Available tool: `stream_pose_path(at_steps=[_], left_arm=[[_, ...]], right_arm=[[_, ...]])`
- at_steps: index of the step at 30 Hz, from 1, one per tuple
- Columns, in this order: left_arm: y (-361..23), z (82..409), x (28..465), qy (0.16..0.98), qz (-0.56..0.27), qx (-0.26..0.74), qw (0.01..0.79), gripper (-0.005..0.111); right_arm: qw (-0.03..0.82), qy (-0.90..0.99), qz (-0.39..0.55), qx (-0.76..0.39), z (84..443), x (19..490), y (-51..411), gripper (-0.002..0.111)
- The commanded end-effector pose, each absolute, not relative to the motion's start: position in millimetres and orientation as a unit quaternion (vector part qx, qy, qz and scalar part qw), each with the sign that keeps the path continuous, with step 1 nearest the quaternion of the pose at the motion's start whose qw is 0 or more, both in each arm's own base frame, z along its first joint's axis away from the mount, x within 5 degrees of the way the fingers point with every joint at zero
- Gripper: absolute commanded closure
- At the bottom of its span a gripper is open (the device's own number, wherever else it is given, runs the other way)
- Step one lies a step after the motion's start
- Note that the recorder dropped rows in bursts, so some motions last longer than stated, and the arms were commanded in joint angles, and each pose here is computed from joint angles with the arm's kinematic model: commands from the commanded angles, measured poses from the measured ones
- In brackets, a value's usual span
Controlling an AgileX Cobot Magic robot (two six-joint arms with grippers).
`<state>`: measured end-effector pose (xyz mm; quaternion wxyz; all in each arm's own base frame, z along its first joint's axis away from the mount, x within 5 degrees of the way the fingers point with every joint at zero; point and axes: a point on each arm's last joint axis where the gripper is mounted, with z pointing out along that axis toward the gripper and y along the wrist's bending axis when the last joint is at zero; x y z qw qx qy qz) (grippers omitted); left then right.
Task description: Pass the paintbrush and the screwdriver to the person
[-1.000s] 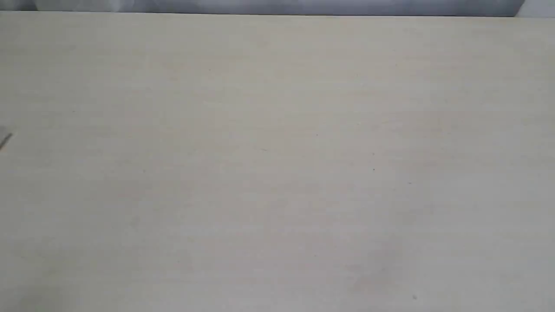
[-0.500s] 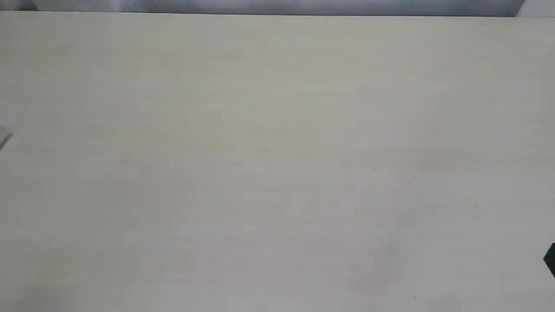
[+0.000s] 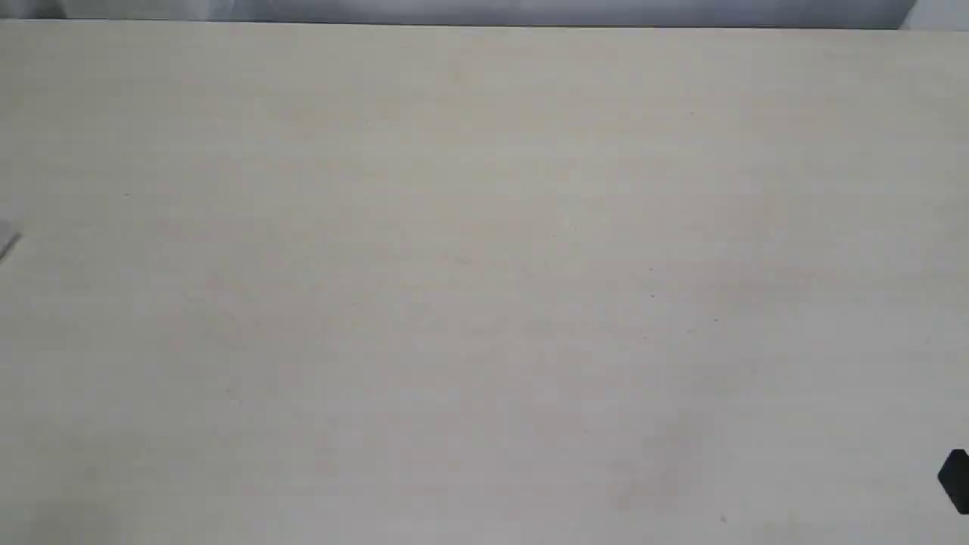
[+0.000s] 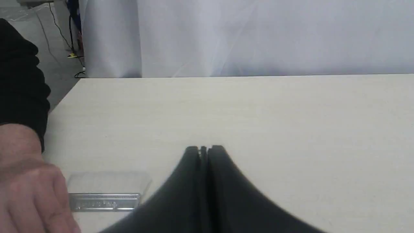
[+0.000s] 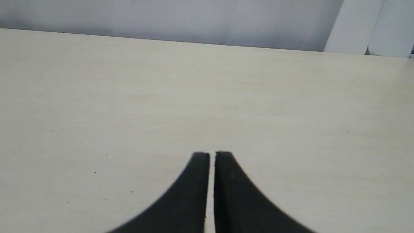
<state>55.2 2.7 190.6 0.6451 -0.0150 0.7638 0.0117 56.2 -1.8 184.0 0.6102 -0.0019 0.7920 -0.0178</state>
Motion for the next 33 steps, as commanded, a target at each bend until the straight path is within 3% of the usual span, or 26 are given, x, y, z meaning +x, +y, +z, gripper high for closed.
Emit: stream_pose_path(at_steps=[1,33], left_arm=[[2.2,190.8,55.3,0.761,0.008,-0.012,0.648,0.107],[2.1,190.5,55.2,0.762,0.007,-0.014,0.647,0.107]], right_arm=[[0.611,0.791,-0.026,-0.007,183.2,55.9,-2.4,0.104],[0.611,0.791,-0.022,-0.004,183.3,55.9,-2.0,0.104]])
